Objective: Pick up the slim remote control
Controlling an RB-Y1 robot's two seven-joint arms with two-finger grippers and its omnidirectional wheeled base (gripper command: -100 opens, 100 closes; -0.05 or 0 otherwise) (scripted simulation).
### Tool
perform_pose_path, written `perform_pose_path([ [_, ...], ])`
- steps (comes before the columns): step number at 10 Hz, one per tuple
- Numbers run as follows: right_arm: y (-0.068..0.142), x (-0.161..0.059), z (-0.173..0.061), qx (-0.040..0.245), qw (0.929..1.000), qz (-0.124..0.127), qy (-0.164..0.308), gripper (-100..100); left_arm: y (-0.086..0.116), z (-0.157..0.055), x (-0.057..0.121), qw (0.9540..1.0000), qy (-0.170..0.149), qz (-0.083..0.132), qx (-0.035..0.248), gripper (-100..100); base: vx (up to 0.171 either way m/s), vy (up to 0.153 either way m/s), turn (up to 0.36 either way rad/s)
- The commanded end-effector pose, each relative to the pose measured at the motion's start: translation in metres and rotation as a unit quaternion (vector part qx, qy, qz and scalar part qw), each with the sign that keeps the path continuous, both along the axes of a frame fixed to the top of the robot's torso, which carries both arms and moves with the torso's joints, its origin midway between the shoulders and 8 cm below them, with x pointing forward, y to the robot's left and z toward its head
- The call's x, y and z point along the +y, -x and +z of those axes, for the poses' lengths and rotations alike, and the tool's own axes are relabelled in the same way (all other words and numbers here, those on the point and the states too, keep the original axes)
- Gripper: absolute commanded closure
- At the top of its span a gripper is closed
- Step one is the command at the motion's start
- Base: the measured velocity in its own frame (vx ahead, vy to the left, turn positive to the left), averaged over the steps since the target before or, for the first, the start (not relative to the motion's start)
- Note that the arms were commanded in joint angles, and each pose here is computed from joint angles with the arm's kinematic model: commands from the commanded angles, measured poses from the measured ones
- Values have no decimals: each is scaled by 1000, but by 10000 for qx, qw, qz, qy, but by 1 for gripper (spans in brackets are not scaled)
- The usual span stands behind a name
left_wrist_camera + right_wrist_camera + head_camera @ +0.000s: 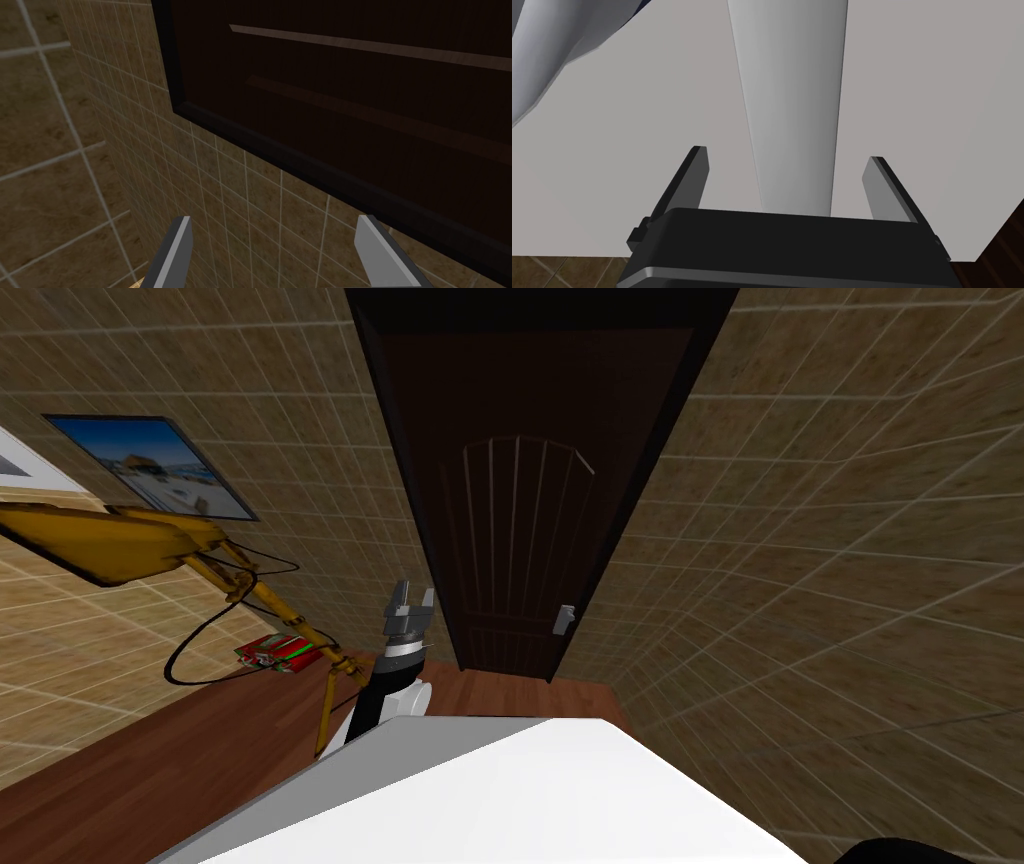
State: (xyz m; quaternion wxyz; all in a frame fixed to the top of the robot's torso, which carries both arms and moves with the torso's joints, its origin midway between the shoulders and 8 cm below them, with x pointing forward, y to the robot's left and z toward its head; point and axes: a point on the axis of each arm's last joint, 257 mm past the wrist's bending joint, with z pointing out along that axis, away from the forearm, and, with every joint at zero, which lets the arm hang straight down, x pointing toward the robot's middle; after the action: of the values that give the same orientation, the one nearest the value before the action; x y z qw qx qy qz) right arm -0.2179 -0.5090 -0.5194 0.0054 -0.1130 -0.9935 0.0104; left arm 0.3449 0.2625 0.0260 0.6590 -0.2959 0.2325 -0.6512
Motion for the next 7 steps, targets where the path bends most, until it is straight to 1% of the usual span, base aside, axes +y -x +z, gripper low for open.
perform_pose_path([
  [1, 1, 6, -9, -1, 10000, -32, 12, -100, 0, 0, 0, 10000, 0, 0, 0, 0, -25, -47, 54],
  [3, 1, 15, -19, -5, 10000, -65, 9, -100, 0, 0, 0, 10000, 0, 0, 0, 0, -23, -41, 34],
  [4, 0, 12, -16, -6, 10000, -55, 9, -100, 0, 0, 0, 10000, 0, 0, 0, 0, -9, -15, 7],
  [5, 0, 12, -16, -4, 10000, -55, 11, 100, 0, 0, 0, 10000, 0, 0, 0, 0, 0, 0, 0],
  [7, 0, 14, -17, -11, 10000, -44, -13, 100, 0, 0, 0, 10000, 0, 0, 0, 0, 0, 0, 0],
])
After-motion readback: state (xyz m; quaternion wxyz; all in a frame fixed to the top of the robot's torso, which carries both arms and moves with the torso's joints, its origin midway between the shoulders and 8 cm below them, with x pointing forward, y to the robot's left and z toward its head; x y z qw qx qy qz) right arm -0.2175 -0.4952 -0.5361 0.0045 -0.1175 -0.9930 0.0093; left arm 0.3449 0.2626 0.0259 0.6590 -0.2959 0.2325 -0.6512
